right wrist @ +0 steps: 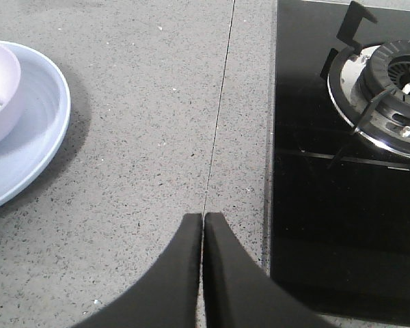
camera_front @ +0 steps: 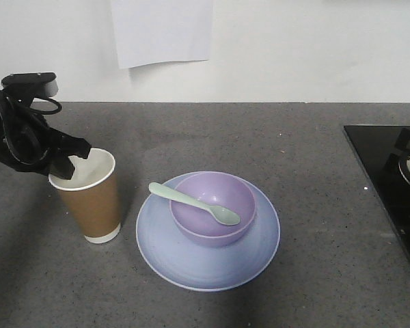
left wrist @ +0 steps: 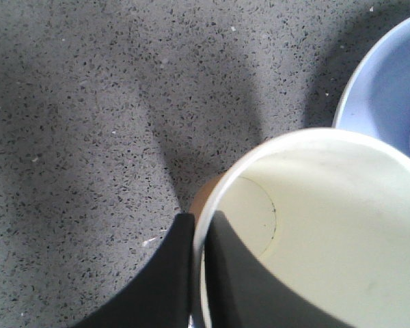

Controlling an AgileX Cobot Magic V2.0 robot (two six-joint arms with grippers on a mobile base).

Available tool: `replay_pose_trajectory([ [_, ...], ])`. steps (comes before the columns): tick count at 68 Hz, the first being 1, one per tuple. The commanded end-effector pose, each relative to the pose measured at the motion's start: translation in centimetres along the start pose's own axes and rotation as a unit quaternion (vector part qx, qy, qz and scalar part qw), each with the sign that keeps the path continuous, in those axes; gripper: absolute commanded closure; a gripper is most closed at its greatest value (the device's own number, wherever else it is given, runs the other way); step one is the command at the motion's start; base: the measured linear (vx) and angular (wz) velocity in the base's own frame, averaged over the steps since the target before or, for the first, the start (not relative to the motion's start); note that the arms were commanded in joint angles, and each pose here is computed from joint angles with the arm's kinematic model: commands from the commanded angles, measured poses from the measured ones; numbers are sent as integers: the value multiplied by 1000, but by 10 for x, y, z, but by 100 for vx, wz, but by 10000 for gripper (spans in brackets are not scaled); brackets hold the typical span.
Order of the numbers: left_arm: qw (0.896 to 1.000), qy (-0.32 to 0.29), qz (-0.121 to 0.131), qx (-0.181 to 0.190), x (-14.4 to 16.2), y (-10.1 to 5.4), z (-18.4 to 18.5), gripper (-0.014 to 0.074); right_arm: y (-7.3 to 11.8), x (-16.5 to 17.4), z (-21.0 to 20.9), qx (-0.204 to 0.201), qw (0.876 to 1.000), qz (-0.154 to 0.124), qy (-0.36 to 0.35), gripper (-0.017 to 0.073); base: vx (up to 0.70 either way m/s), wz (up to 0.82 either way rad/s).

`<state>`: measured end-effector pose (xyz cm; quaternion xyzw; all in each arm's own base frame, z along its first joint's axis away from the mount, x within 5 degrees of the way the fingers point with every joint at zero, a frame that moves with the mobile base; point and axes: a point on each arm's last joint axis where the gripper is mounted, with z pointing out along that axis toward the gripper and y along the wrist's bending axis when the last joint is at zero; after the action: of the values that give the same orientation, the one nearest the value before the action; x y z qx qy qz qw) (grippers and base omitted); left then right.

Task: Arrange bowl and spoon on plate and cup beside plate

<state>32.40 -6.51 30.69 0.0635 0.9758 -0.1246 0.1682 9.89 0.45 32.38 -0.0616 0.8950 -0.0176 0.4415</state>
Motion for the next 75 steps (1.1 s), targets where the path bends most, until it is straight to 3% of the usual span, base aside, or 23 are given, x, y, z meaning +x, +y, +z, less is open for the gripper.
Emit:
replay_pose_trajectory([
  [1,999,-37,0,12,-3,-7,-16,521,-2,-11,-5,5,999,-2,-40,564,0,0],
  [33,999,-41,1,12,-1,-8,-21,237,-2,-11,-5,5,999,-2,-40,564,0,0],
  [42,997,-69,12,13,0,-11,-36,230,-2,-12,-5,5,999,-2,-44,564,0,0],
  [57,988,-144,63,10,7,-21,-84,231,-2,-23,-7,7,995,-2,-104,564,0,0],
  [66,978,-192,77,6,19,-27,-119,237,-2,-33,-10,9,987,-2,-161,564,0,0],
  [75,962,-254,95,-24,38,-29,-156,284,-2,-42,-13,11,978,-3,-211,564,0,0],
])
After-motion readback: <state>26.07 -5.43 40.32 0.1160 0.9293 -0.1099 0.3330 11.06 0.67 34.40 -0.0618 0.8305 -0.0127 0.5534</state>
